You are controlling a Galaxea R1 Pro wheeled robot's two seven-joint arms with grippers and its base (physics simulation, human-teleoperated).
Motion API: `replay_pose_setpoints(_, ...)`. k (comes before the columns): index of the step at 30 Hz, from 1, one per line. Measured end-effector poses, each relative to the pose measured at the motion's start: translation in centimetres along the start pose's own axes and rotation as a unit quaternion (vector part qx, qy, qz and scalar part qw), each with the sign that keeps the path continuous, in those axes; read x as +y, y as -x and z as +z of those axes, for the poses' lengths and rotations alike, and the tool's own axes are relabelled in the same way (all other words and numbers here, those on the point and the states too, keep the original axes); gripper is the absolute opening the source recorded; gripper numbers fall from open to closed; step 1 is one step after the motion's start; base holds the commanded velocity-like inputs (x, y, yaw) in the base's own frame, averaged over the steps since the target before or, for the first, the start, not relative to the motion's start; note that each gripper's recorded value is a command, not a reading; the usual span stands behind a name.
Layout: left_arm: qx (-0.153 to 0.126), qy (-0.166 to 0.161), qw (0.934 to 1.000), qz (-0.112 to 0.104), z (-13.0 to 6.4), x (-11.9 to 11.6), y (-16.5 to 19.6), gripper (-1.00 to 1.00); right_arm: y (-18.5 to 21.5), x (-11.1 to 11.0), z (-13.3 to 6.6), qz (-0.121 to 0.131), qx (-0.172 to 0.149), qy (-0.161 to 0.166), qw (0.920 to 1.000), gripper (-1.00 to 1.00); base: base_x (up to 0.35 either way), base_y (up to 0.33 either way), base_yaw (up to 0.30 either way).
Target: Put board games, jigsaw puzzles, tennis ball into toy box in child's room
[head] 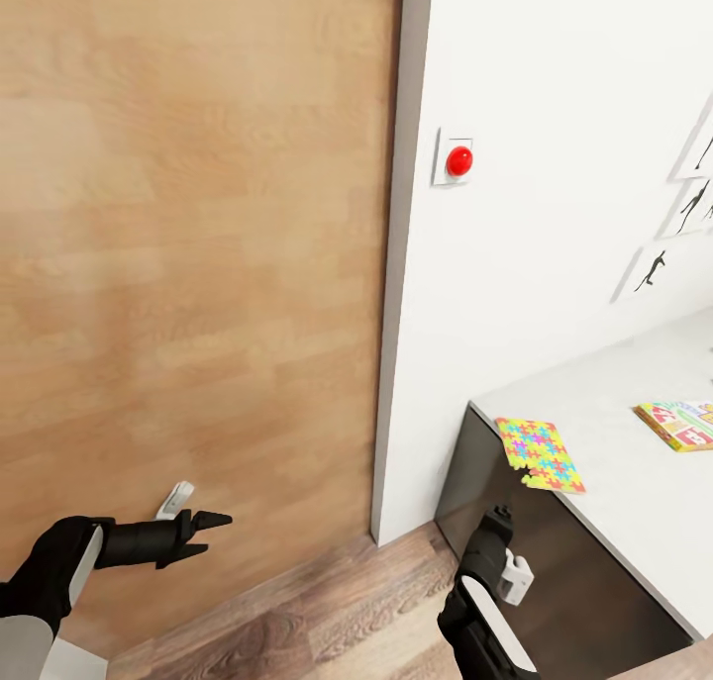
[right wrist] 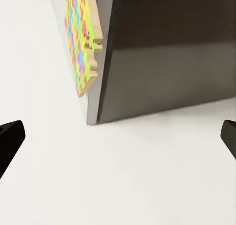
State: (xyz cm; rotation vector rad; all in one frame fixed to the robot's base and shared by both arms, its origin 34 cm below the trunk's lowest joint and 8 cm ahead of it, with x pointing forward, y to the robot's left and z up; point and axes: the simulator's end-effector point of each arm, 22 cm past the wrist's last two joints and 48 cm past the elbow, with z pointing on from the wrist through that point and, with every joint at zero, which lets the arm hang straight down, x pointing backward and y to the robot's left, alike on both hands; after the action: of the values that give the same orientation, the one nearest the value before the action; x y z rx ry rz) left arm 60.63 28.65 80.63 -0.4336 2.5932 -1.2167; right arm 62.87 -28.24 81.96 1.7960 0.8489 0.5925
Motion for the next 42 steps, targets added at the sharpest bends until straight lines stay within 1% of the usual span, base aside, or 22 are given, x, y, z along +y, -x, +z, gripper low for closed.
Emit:
replay_pose_setpoints(7,0.001,0.002,1.0,0.002,0.0,0.0,0.0,1.0,0.0,-0.2,0.0,0.0,-0.001,-0.004,1.0,1.0,0.118,0.0,0.0)
replay_pose_setpoints(10,0.011,0.005,0.9999,0.004,0.6,0.1,-0.7,1.0,0.0,-0.4,0.0,0.0,-0.001,-0.009,1.0,1.0,0.058,0.0,0.0)
replay_pose_setpoints(12,0.037,0.012,0.9992,0.004,1.7,0.6,-2.3,1.0,0.0,-0.6,0.0,0.0,-0.001,-0.013,0.9999,1.0,0.022,0.0,0.0)
replay_pose_setpoints(14,0.051,0.017,0.9985,0.008,2.2,0.9,-3.2,1.0,0.0,-0.7,0.0,0.0,-0.001,-0.015,0.9999,1.0,0.013,0.0,0.0)
replay_pose_setpoints(15,0.065,0.021,0.9975,0.015,2.8,1.1,-4.1,1.0,0.0,-0.7,0.0,0.0,0.0,-0.015,0.9999,1.0,0.008,0.0,0.0)
replay_pose_setpoints(17,0.08,0.026,0.9962,0.022,3.4,1.3,-5.1,1.0,0.0,-0.7,0.0,0.0,0.0,-0.016,0.9999,1.0,0.005,0.0,0.0)
replay_pose_setpoints(18,0.096,0.03,0.9945,0.028,4.1,1.7,-6.4,1.0,0.0,-0.7,0.0,0.0,0.0,-0.016,0.9999,1.0,0.003,0.0,0.0)
replay_pose_setpoints(19,0.105,0.032,0.9936,0.03,4.4,1.9,-7.1,1.0,0.0,-0.7,0.0,0.0,0.0,-0.017,0.9999,1.0,0.002,0.0,0.0)
replay_pose_setpoints(20,0.119,0.035,0.9917,0.033,4.9,2.6,-8.5,1.0,0.0,-0.7,0.0,0.001,0.0,-0.017,0.9999,1.0,0.002,0.0,0.0)
replay_pose_setpoints(21,0.126,0.036,0.9908,0.033,5.1,2.9,-9.2,1.0,0.0,-0.7,0.0,0.0,0.001,-0.017,0.9999,1.0,0.001,0.0,0.0)
replay_pose_setpoints(24,0.154,0.036,0.9867,0.037,6.4,4.5,-13.3,1.0,-0.1,-0.7,0.0,0.0,0.001,-0.017,0.9999,1.0,0.0,0.0,0.0)
replay_pose_setpoints(30,0.171,0.022,0.9838,0.049,8.2,4.2,-16.1,1.0,-0.1,-0.7,0.0,0.001,0.002,-0.016,0.9999,1.0,0.001,0.0,0.0)
replay_pose_setpoints(33,0.181,0.024,0.9816,0.056,8.5,4.2,-16.8,1.0,-0.1,-0.7,0.0,0.001,0.002,-0.016,0.9999,1.0,0.048,0.002,0.0)
replay_pose_setpoints(37,0.202,0.029,0.9763,0.072,8.8,4.3,-18.0,1.0,-0.1,-0.7,0.0,0.001,0.002,-0.016,0.9999,1.0,0.13,0.041,0.0)
replay_pose_setpoints(42,0.208,0.031,0.974,0.084,9.0,4.3,-18.4,1.0,-0.1,-0.6,0.0,0.001,0.002,-0.016,0.9999,1.0,0.073,0.029,0.0)
